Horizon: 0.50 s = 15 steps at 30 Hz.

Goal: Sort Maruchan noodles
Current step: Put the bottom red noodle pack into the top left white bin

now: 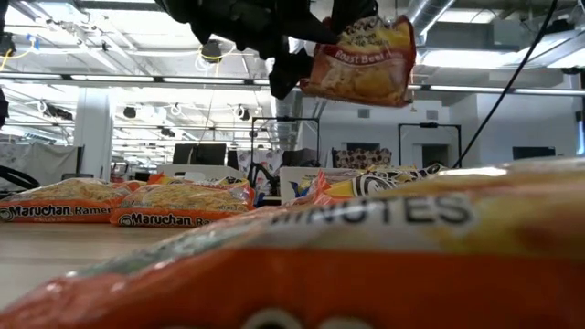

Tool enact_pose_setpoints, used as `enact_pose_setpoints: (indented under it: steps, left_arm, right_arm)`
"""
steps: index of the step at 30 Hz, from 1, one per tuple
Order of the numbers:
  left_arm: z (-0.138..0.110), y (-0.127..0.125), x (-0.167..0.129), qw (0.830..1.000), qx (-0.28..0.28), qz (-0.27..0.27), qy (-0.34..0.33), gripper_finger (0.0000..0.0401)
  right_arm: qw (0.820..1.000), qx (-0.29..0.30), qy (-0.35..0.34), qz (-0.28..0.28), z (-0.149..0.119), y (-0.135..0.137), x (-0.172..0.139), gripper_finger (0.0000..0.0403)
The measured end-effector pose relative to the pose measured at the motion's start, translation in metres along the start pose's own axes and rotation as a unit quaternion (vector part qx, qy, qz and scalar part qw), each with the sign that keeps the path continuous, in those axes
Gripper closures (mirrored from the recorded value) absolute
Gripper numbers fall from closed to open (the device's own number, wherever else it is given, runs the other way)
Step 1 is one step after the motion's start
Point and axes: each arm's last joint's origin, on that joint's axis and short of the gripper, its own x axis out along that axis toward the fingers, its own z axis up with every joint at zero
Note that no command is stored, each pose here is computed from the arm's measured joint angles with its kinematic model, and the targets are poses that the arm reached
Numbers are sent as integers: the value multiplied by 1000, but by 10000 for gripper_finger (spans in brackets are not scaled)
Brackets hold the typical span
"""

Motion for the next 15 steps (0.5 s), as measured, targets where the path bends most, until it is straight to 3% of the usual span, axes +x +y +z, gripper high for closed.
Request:
enact_pose_setpoints:
  steps: [8,15]
  left_arm:
    - [2,0,0,999,30,5,-12,207]
    - [3,0,0,998,52,7,-18,304]
  right_arm:
    - [1000,-4,-3,11,2,-1,0,398]
    - [1000,-3,-4,12,2,-3,0,398]
